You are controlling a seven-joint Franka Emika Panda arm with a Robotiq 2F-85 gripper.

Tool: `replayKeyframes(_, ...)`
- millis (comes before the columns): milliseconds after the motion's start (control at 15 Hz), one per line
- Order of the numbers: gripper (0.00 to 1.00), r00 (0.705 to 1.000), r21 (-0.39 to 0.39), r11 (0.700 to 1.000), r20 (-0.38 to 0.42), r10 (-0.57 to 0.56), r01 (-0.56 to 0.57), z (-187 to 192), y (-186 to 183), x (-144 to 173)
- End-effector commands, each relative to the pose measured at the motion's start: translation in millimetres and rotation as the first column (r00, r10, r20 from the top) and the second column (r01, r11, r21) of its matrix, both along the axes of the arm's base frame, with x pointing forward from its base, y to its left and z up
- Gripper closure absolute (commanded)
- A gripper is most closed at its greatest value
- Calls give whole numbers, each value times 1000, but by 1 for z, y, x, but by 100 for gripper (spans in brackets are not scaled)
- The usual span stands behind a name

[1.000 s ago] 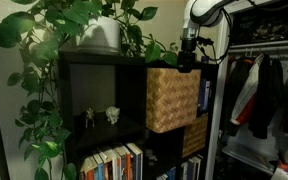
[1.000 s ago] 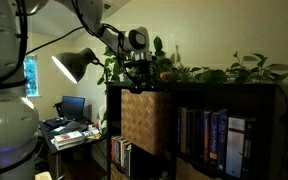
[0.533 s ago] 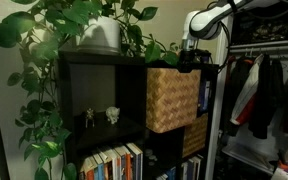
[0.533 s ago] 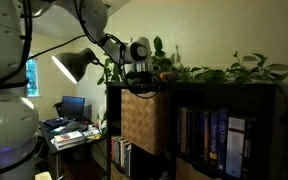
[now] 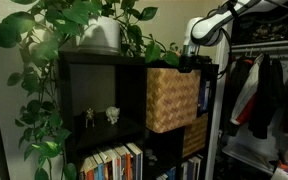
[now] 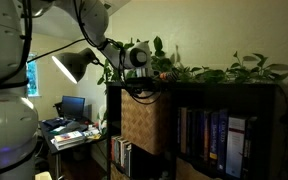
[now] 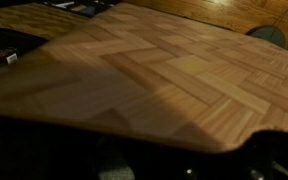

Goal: Pull out the middle compartment ,remove some socks and close it

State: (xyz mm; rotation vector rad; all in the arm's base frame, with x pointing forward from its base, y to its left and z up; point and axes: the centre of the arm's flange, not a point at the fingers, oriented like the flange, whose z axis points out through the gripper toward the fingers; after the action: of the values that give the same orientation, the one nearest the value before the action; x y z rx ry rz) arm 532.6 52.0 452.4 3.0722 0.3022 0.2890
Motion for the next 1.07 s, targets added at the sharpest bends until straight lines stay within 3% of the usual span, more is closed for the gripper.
replayKeyframes(0,53,1000,24,1000,15,18,-19,-4,-4,-6)
replayKeyframes(400,92,999,59,997,31,38,-39,27,0,-10)
replayKeyframes(733,100,999,91,994,7,54,-55,69,1,-16)
replayKeyframes(1000,93,998,90,994,15,63,-64,112,1,-22)
